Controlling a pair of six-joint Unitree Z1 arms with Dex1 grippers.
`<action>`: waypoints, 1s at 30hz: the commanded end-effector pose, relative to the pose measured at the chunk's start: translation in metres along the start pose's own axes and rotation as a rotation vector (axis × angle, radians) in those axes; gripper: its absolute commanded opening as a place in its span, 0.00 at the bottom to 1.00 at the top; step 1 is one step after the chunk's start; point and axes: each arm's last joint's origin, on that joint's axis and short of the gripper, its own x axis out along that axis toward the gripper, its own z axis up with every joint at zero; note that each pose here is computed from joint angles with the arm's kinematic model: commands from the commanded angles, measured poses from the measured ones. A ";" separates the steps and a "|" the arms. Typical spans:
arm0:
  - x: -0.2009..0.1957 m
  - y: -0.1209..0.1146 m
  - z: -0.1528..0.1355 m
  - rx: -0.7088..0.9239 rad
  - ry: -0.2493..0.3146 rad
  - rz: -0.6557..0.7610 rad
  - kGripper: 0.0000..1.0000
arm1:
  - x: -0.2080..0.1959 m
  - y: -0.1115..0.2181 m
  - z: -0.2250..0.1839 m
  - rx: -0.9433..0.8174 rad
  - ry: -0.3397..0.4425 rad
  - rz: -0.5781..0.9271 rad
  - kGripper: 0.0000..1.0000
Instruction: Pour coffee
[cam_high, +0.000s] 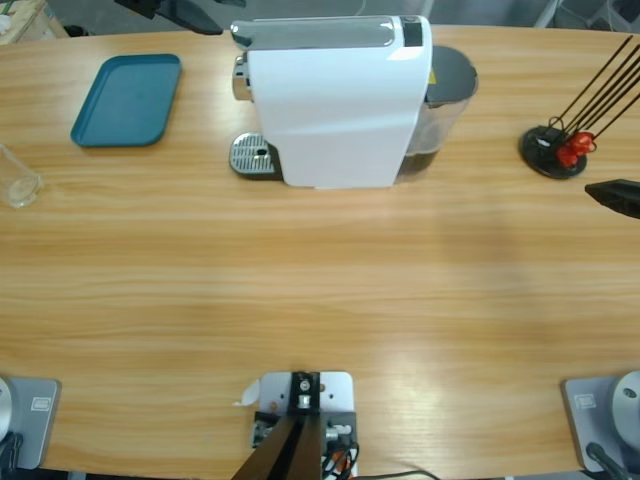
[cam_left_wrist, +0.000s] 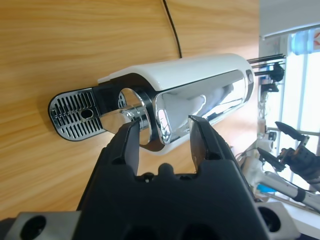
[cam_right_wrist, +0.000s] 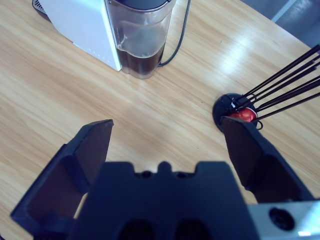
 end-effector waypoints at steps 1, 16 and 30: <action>0.027 0.009 0.001 -0.021 0.056 0.016 0.42 | 0.003 0.001 -0.008 -0.003 0.002 -0.003 0.97; 0.038 0.014 -0.001 -0.023 0.086 0.031 0.26 | 0.002 0.001 -0.009 -0.002 -0.001 -0.003 0.96; 0.033 0.012 -0.001 -0.016 0.063 0.049 0.00 | 0.003 0.001 -0.009 -0.001 0.000 -0.003 0.96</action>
